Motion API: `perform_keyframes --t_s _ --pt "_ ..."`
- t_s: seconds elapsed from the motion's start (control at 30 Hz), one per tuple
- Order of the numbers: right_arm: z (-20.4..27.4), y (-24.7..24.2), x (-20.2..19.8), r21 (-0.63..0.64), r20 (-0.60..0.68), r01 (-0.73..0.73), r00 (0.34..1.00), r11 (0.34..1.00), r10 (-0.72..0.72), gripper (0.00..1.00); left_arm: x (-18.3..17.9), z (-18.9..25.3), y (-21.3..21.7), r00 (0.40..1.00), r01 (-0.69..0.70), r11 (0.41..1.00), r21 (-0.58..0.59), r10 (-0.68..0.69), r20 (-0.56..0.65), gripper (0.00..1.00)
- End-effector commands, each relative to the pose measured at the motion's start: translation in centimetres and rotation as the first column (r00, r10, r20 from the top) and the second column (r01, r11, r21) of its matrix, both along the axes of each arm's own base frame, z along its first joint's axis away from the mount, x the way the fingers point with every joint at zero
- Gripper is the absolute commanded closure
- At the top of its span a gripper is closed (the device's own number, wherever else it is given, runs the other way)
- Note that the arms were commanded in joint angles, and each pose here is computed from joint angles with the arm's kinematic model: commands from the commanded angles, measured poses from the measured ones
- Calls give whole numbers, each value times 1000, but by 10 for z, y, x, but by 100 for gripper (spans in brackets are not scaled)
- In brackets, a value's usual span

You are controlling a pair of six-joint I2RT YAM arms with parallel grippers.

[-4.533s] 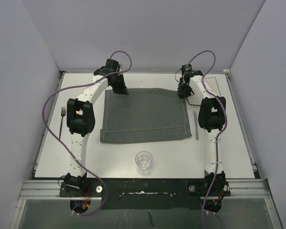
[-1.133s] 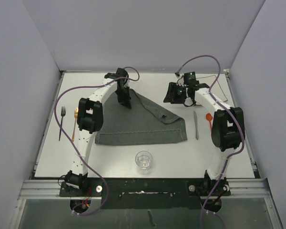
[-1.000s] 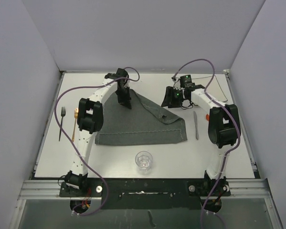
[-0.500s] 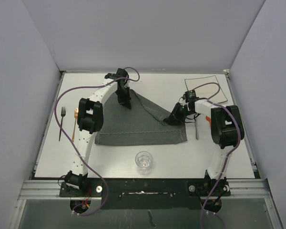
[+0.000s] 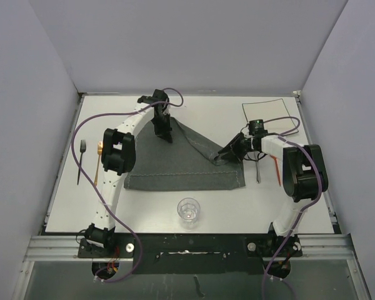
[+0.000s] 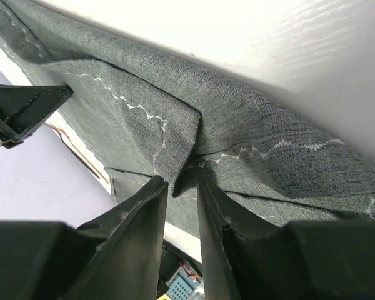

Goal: Set the dinner table for one person
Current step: Flatten out the napkin at the center of the board.

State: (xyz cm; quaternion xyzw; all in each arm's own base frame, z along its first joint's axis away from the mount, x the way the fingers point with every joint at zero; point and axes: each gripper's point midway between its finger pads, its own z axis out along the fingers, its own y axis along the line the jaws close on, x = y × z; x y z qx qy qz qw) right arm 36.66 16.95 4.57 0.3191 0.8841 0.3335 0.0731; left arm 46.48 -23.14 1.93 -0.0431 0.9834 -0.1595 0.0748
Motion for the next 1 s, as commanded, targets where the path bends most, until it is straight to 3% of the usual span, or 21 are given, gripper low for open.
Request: perform_keyframes --t_s 0.0,0.97 --pt "26 7 18 80 64 35 997 996 -40 72 -3 -11 0 1000 14 1000 19 -13 -17 100" --pt "7 15 -1 65 -21 23 1000 998 -22 68 -5 -12 3 1000 17 1000 22 -16 -23 100"
